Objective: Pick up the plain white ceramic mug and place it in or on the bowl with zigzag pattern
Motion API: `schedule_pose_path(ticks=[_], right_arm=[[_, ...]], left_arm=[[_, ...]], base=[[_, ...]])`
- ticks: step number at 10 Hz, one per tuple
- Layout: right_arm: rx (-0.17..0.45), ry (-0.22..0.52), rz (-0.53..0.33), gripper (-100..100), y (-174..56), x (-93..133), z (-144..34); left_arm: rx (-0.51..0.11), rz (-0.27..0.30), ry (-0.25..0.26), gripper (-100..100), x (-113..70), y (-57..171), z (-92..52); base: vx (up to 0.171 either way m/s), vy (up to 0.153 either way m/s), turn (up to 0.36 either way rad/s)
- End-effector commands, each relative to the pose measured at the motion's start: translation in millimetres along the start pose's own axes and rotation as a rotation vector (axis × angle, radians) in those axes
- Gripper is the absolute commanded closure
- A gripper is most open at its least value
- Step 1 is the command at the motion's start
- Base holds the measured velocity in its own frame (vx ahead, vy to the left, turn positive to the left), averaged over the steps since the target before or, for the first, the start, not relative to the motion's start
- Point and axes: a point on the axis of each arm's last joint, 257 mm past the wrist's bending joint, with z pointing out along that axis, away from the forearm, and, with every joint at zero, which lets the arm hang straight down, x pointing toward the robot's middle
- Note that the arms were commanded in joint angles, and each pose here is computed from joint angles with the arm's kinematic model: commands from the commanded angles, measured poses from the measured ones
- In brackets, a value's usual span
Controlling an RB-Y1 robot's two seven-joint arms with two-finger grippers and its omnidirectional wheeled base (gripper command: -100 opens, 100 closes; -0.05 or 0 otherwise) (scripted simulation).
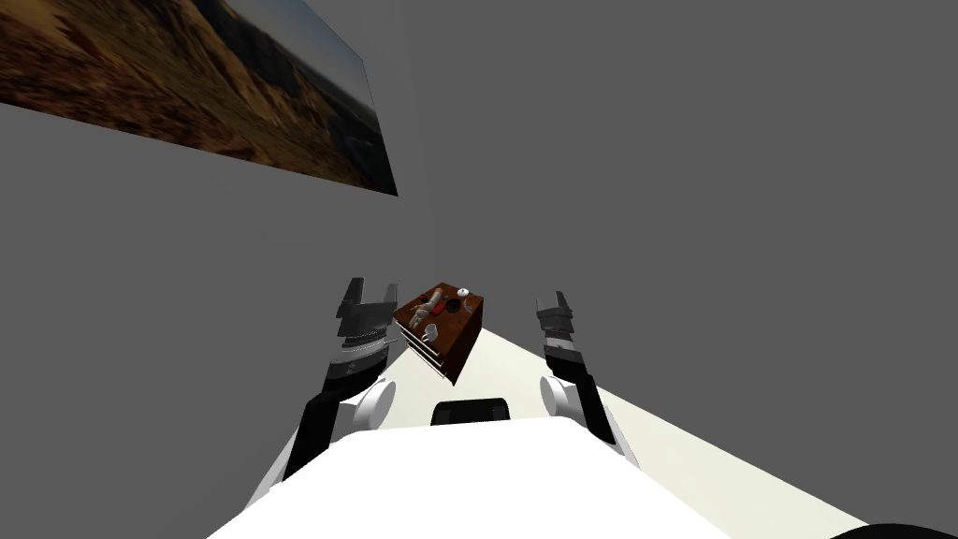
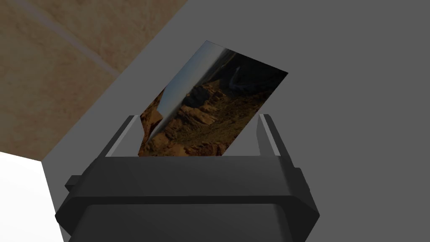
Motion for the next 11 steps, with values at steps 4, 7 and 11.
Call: schedule_pose_path(ticks=[4, 7, 11], right_arm=[[0.0, 0.0, 0.0, 0, 0, 0, 0.0], [0.0, 0.0, 0.0, 0, 0, 0, 0.0], [0.0, 0.0, 0.0, 0, 0, 0, 0.0]], left_arm=[[-0.105, 0.017, 0.071, -100, 12.3, 47, -12.7], [-0.168, 0.026, 0.095, -100, 16.7, 76, -22.6], [-0.281, 0.043, 0.126, -100, 22.1, 127, -43.9]], base=[[-0.026, 0.035, 0.033], [-0.033, 0.047, 0.027], [-0.023, 0.048, 0.026]])
